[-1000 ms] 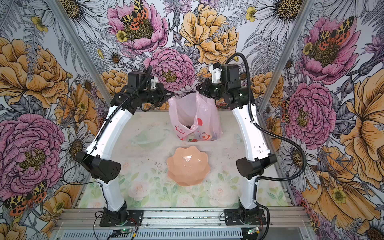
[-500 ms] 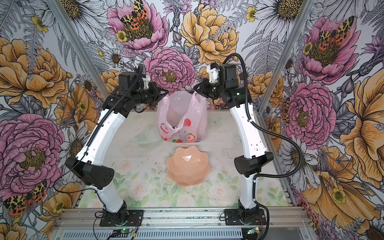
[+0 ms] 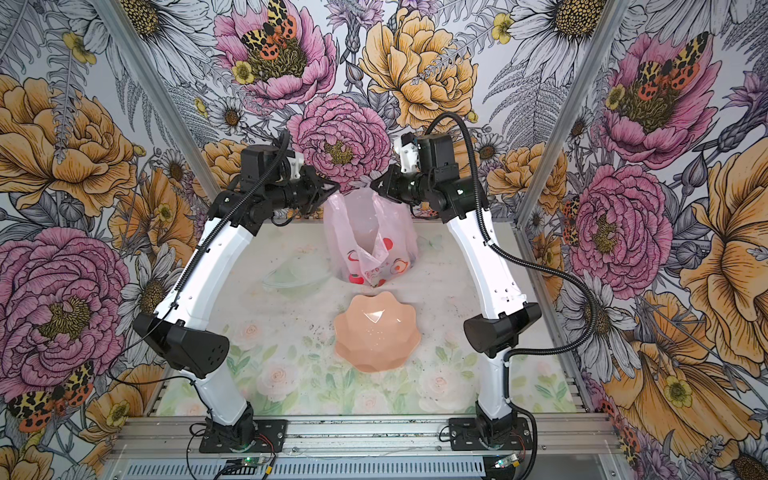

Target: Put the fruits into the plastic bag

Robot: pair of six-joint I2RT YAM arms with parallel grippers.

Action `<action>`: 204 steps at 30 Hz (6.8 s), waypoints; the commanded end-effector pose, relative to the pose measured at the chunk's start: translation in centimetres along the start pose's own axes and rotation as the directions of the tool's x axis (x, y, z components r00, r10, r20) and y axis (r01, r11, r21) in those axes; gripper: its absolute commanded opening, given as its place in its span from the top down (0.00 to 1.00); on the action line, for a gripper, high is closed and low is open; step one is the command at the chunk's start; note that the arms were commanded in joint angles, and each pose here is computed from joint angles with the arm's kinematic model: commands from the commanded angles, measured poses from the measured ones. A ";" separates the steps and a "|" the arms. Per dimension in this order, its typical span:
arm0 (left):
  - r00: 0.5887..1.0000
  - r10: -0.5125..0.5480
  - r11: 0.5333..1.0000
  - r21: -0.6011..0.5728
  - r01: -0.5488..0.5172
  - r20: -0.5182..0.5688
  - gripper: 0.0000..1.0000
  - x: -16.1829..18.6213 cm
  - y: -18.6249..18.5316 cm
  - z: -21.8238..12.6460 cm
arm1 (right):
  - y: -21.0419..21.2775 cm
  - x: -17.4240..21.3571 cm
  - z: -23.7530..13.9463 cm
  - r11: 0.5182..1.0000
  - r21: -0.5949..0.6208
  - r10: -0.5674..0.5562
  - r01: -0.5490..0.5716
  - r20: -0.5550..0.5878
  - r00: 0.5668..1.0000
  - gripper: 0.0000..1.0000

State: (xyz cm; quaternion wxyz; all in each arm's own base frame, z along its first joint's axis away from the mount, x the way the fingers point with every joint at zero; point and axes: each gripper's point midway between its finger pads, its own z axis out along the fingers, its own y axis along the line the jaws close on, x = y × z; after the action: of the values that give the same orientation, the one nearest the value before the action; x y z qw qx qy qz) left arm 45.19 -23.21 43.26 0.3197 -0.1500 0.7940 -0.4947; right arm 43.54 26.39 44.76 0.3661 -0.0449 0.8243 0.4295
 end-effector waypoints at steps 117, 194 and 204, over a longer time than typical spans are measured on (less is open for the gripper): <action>0.933 0.296 0.836 -0.528 -0.149 0.206 0.01 3.2 15.0 -18.7 | -8.3 6.6 -27.6 0.720 0.693 -0.222 -0.024 0.263 0.939 0.01; 0.590 0.766 0.486 -0.830 -0.272 0.255 0.01 -0.9 37.8 -14.4 | -39.9 17.0 -12.2 0.571 0.813 -0.521 0.110 0.255 0.815 0.01; 0.561 0.798 0.495 -0.769 -0.404 0.220 0.01 -0.5 38.3 -11.9 | -39.9 17.0 -12.3 0.569 0.815 -0.519 0.108 0.254 0.816 0.00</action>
State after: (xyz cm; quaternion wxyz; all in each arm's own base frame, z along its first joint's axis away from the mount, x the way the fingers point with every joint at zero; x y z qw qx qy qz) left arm 40.00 4.35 11.77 0.5841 -0.1200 0.8009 0.0552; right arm 39.18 -3.61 10.21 0.5918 0.0667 0.8019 -0.0477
